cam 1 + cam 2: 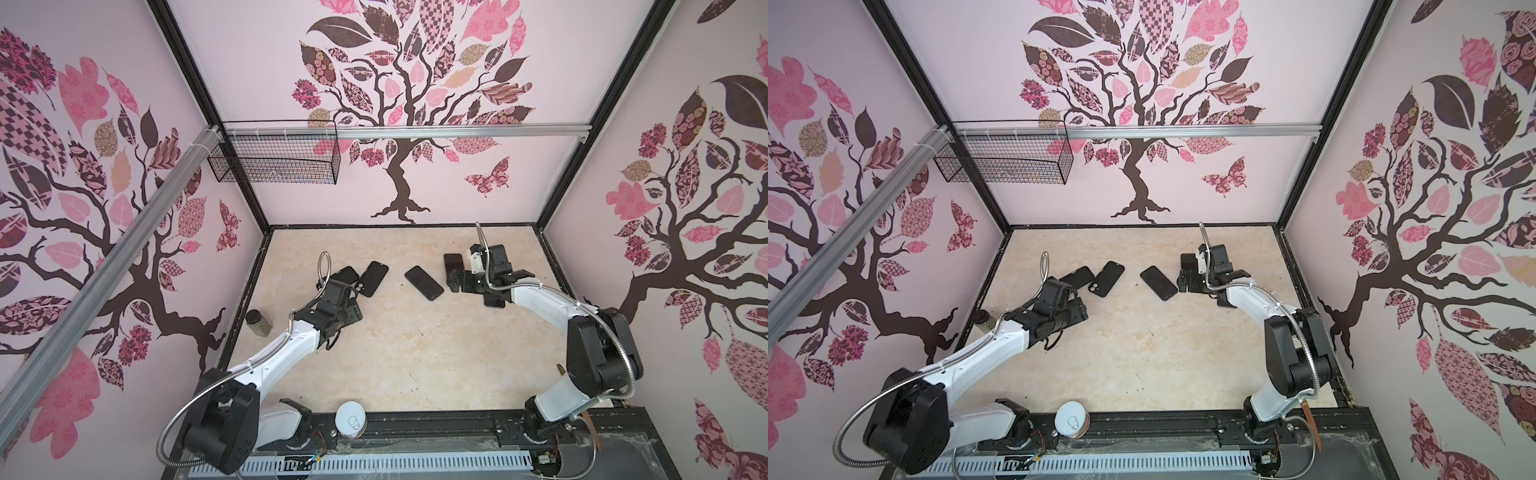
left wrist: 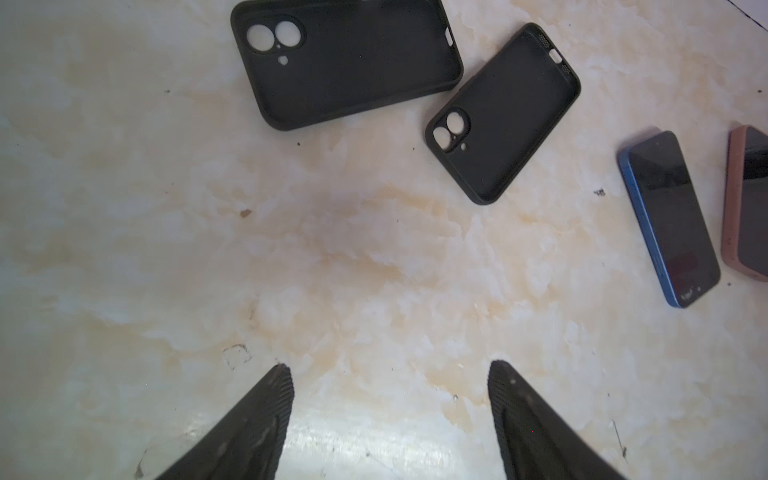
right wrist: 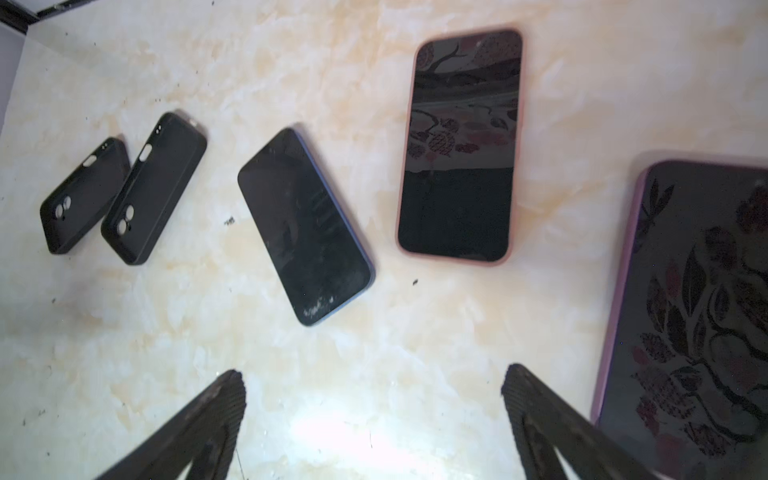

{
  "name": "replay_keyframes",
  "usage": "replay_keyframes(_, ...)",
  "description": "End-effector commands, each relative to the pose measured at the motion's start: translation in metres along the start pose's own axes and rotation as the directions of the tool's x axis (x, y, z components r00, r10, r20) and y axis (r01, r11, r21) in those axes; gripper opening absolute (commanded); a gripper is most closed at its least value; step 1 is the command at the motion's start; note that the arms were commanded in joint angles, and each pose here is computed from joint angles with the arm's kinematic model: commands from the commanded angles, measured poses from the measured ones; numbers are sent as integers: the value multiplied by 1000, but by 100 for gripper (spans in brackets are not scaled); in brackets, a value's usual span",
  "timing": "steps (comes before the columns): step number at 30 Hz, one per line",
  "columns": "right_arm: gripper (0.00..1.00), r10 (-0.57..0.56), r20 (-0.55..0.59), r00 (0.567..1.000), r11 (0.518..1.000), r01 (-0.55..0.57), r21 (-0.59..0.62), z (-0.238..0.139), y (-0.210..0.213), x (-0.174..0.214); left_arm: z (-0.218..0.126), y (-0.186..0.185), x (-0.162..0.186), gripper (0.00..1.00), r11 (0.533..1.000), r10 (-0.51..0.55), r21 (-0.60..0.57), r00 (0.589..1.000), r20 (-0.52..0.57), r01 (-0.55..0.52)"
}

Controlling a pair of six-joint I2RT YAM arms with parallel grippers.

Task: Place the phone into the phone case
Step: 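Grasp the black phone case edge with the left gripper while right moves over phones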

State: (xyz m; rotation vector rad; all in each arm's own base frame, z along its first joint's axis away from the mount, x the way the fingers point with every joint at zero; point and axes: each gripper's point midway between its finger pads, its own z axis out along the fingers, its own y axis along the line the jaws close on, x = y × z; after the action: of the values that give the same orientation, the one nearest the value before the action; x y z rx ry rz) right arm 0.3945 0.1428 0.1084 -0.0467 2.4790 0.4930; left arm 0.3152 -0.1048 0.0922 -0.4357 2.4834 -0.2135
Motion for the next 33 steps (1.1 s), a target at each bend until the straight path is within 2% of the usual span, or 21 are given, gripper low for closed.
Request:
replay_keyframes(1, 100, -21, 32, 999, 999, 23, -46, -13, 14, 6, 13, -12, -37, 77, 999, -2, -41, 996, 85, 5)
replay_keyframes(6, 99, -7, 30, 1000, 998, 9, -61, -22, 15, 26, 42, -24, -48, 76, 994, 2, -106, 999, 33, 2)
replay_keyframes(11, 99, -10, 34, 999, 997, 13, -77, -32, 22, 38, 64, -35, -59, 75, 992, -5, -129, 999, 36, 10)
replay_keyframes(20, 100, -39, 39, 998, 995, 42, -92, -45, 33, 46, 99, -32, -59, 70, 967, -25, -256, 999, -21, 18)
replay_keyframes(27, 100, -53, 41, 998, 995, 56, -87, -51, 33, 48, 108, -30, -57, 63, 959, -18, -283, 1000, -25, 10)
replay_keyframes(33, 100, -45, 57, 997, 995, 50, -85, -57, 34, 43, 114, -25, -54, 53, 946, 19, -324, 999, -41, -31)
